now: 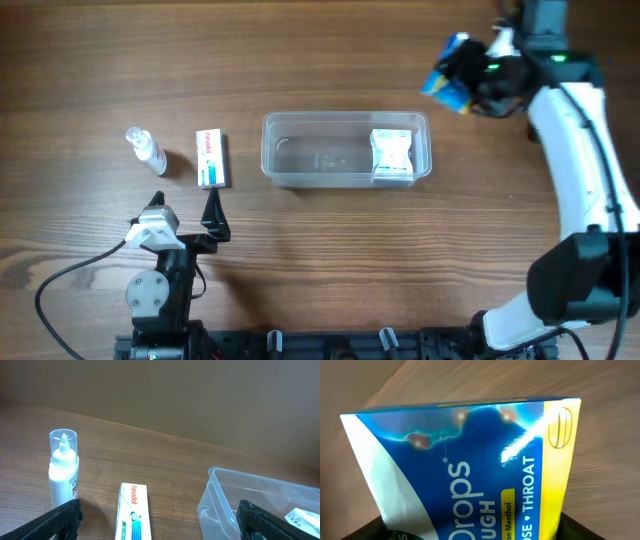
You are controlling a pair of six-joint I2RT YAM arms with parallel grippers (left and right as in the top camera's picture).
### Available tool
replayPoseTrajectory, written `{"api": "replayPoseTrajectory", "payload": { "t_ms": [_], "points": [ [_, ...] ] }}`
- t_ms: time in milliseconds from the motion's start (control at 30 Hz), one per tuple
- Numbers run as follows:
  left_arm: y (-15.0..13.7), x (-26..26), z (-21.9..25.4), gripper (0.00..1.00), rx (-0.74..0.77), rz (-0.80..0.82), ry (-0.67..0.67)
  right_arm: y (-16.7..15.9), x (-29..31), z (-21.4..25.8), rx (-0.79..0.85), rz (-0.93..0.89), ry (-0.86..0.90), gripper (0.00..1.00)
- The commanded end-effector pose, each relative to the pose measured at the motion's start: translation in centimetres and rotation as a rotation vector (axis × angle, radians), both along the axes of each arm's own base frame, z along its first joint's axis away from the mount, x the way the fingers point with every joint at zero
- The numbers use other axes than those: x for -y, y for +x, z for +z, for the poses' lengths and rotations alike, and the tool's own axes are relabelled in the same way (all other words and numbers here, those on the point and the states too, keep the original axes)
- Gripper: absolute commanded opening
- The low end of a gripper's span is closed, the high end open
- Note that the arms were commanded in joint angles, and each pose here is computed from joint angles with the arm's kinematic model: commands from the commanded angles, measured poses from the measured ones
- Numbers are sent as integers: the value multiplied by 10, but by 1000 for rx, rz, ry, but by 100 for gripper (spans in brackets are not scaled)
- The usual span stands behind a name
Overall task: Pack container
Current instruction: 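Lower the VapoDrops box into the container and release it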
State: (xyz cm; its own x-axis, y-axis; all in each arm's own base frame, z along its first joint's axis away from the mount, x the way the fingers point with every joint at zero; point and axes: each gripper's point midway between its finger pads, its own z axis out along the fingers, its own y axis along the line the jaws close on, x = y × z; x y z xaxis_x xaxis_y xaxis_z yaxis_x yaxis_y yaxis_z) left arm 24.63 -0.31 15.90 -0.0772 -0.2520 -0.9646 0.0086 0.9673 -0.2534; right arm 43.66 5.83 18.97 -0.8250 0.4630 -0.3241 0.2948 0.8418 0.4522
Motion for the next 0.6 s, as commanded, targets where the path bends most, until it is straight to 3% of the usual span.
{"api": "replayPoseTrajectory", "payload": {
  "t_ms": [0,167,367,567],
  "points": [
    [0,-1,-2,100,-1,0,-6,-17,-38,4,7,155,-104,75],
    [0,-1,-2,100,-1,0,-6,-63,-70,-20,-106,416,-243,81],
    [0,-1,-2,100,-1,0,-6,-82,-70,-50,-195,449,-273,82],
    [0,-1,-2,100,-1,0,-6,-80,-65,-83,-219,437,-304,82]
  ]
}}
